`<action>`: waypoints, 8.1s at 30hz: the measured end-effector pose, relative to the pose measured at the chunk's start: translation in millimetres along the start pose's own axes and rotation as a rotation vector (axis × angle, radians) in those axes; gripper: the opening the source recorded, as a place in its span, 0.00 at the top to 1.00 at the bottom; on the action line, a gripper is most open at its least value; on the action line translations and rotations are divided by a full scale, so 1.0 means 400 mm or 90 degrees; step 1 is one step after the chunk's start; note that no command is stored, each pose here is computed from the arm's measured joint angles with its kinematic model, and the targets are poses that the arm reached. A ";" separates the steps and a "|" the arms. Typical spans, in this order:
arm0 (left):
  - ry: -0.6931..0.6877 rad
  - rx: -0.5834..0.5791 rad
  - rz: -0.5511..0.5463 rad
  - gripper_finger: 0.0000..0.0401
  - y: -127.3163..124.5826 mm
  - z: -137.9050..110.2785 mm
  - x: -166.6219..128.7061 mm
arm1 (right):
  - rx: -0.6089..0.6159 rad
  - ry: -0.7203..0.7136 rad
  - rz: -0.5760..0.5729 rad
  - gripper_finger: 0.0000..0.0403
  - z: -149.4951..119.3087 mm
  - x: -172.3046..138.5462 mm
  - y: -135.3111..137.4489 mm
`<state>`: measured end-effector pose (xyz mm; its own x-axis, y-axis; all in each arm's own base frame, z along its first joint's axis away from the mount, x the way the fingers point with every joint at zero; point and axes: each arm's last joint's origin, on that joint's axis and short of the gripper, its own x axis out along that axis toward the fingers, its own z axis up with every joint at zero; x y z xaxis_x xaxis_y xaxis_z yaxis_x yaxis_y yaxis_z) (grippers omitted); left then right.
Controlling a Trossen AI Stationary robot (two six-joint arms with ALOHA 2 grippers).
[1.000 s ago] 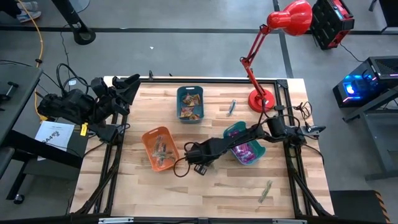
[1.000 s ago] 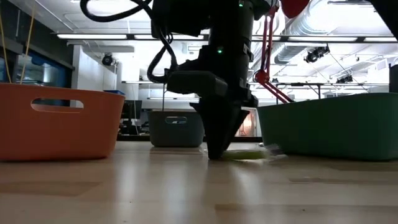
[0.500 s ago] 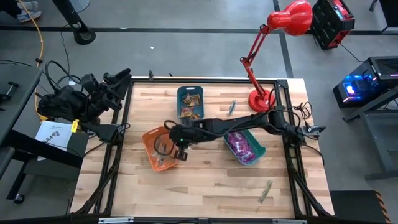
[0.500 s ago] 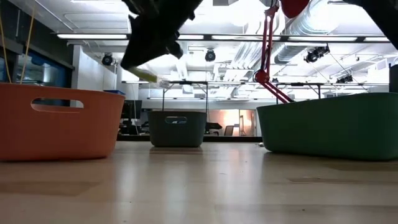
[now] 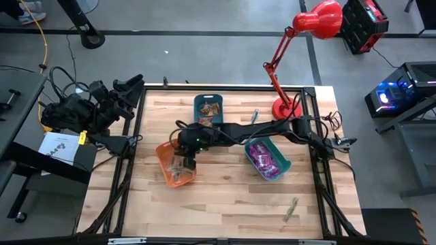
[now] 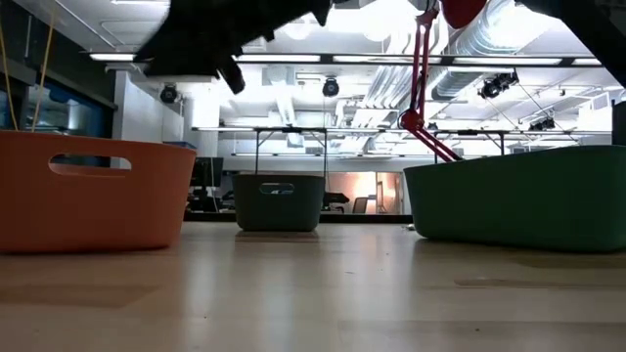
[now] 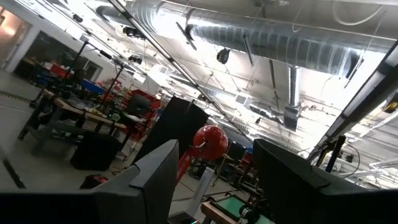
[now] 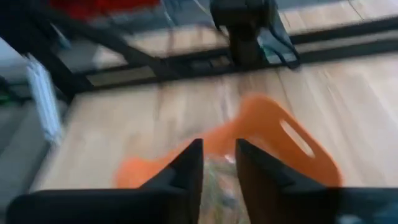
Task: Sort candy
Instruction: Put the green candy into the orange bin, then put the blue candy into the orange bin, then adjust the orange bin
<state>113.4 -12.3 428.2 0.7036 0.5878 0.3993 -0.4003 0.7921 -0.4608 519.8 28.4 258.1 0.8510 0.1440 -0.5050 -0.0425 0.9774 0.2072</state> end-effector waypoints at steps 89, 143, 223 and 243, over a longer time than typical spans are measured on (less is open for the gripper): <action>-0.002 0.007 0.031 0.50 0.004 0.003 -0.001 | 0.416 0.210 -0.191 0.99 -0.321 -0.559 0.164; 0.014 0.001 0.034 0.50 0.007 0.004 -0.009 | 0.277 0.403 -0.419 0.53 -0.097 -0.366 -0.462; 0.023 -0.058 0.017 0.50 -0.007 -0.015 -0.001 | 0.241 0.016 0.111 0.49 -0.046 -0.002 -0.050; 0.566 -0.005 0.100 0.98 -0.011 -0.312 -0.137 | -0.006 0.412 -0.232 0.95 0.008 -0.417 -0.211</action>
<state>150.1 -68.5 309.4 0.8364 0.3424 -0.4280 -0.5286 0.7104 -0.4647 383.1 -78.5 327.6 0.3339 -0.1303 -0.9336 0.1764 0.9815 -0.0739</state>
